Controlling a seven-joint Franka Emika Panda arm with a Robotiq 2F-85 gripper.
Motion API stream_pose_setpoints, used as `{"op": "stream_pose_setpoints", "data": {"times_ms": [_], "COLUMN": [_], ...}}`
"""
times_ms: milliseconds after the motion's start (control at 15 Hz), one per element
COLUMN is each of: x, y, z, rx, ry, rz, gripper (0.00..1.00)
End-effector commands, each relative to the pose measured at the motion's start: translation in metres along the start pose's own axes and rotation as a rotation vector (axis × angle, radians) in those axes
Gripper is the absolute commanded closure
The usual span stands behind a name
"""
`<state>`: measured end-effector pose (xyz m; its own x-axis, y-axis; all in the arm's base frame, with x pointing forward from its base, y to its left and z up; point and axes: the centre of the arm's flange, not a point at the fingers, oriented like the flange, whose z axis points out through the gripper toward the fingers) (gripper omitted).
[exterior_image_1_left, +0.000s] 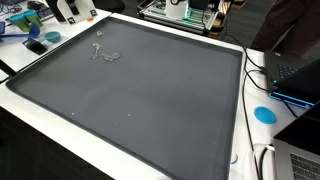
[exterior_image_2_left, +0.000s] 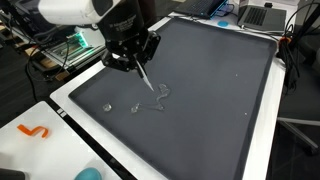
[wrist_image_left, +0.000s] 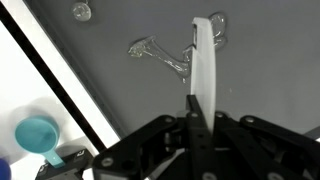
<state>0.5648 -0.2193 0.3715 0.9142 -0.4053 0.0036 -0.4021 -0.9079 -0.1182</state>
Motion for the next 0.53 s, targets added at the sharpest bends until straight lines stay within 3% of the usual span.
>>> {"op": "stream_pose_setpoints", "data": {"times_ms": [0,467], "x": [0.001,-0.009], "y": [0.018,0.045], "z": [0.004,0.005], "rx": [-0.009,-0.029], "ry": [-0.057,-0.086], "rz": [0.018,0.068], "gripper": [0.99,0.99]}}
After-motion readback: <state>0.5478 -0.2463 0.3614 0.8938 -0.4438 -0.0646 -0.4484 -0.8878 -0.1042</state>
